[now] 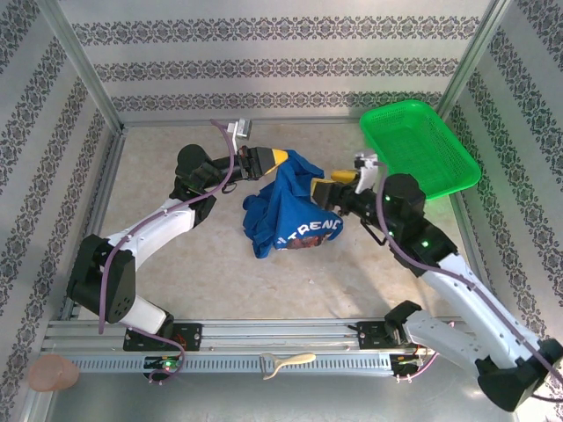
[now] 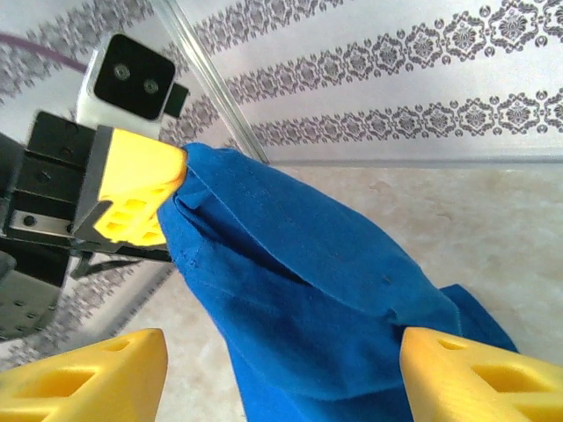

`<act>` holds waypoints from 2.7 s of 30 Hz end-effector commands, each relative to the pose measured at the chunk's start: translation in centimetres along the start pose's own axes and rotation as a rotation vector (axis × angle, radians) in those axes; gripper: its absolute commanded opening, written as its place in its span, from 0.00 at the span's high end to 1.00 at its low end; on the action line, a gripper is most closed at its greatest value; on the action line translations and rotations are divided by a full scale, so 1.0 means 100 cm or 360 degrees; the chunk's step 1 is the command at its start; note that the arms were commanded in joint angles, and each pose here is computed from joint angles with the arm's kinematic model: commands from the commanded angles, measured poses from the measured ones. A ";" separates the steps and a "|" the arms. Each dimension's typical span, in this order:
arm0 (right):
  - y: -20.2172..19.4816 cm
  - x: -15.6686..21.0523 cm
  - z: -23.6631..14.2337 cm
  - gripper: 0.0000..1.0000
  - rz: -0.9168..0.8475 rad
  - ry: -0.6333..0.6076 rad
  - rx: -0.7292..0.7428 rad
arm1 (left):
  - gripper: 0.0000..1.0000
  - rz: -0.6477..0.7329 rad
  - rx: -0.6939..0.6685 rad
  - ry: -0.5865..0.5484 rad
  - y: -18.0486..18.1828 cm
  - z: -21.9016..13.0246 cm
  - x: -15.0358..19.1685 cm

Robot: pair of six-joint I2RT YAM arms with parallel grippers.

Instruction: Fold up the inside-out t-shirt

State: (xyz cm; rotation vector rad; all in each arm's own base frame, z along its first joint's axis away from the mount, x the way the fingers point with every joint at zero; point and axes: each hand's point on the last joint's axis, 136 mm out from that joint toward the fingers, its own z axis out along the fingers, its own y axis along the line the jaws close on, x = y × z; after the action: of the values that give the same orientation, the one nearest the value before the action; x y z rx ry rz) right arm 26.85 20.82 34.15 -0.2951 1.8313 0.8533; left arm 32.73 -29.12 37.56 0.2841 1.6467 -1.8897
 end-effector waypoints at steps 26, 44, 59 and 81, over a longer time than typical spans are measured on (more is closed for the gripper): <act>-0.022 -0.008 0.043 0.32 -0.0500 0.0234 0.0384 | 1.00 0.0092 0.0124 0.0032 -0.029 -0.004 0.000; 0.025 -0.075 -0.010 1.00 -0.0169 0.0014 -0.0169 | 1.00 0.0041 -0.0019 -0.0102 0.003 -0.009 -0.017; -0.012 -0.005 0.042 0.23 -0.0552 0.0301 0.0136 | 1.00 0.0027 0.0007 -0.0048 -0.006 -0.008 -0.017; 0.029 -0.040 0.021 1.00 -0.0250 0.0211 -0.0409 | 0.65 0.0005 -0.0241 -0.0250 0.028 -0.031 -0.044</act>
State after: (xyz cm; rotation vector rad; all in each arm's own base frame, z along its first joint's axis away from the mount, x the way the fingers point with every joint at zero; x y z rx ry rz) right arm 32.84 22.61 34.38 -0.6009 1.9374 0.7127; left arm 35.20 -27.27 35.85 0.1491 1.7122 -1.8359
